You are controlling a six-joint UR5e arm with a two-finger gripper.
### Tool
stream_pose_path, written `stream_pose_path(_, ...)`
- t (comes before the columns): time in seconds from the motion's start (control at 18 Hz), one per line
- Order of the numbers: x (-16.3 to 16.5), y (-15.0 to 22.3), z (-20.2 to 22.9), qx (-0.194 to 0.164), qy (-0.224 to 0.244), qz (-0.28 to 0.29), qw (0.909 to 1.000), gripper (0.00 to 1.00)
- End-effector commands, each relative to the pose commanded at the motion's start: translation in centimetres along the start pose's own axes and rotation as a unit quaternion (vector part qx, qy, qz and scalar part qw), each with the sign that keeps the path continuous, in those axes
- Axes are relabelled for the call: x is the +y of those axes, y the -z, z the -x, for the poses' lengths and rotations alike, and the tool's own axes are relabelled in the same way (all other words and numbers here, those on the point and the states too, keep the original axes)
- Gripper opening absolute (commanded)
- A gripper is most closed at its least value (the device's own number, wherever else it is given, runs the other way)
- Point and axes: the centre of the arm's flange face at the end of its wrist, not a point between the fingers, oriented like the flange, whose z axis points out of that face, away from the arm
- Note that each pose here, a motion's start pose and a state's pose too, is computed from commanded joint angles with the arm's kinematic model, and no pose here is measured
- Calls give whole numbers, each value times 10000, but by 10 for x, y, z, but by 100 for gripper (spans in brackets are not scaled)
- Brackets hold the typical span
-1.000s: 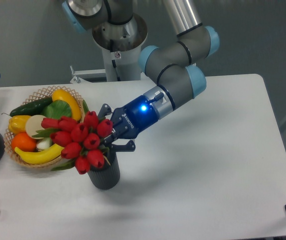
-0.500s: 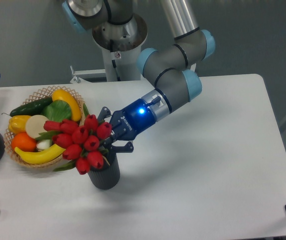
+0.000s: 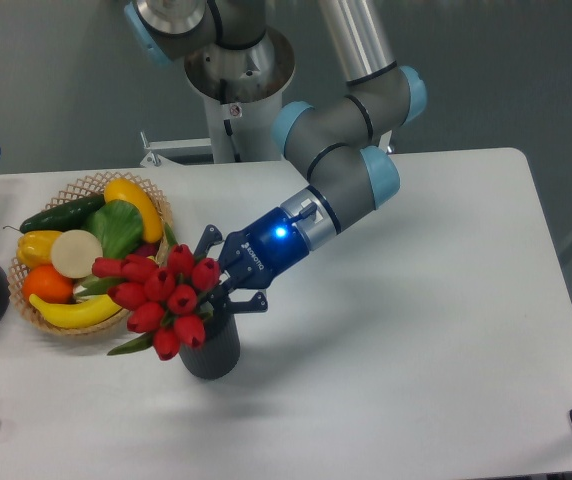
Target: Insert the flowers into the vase
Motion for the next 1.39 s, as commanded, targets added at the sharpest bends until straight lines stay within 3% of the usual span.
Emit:
stream_pose_path(0.17, -1, 0, 1, -2, -23, -1, 10000, 38)
stream_pose_path(0.39, -2, 1, 2, -12, -221, -3, 9998, 73)
stream_pose_path(0.5, -3, 2, 2, -24, -258, 3, 9997, 86)
stream_pose_path(0.61, -6, 3, 1, -38, -287, 7, 9996, 92)
stream_pose_path(0.78, -8, 6, 1, -175, -450, 390, 9981, 100)
stream_pose_path(1.0, -20, 17, -6, -385, -771, 779, 9932, 100)
stream_pose_path(1.39, -54, 41, 4, -937, -1226, 1670, 9738, 100)
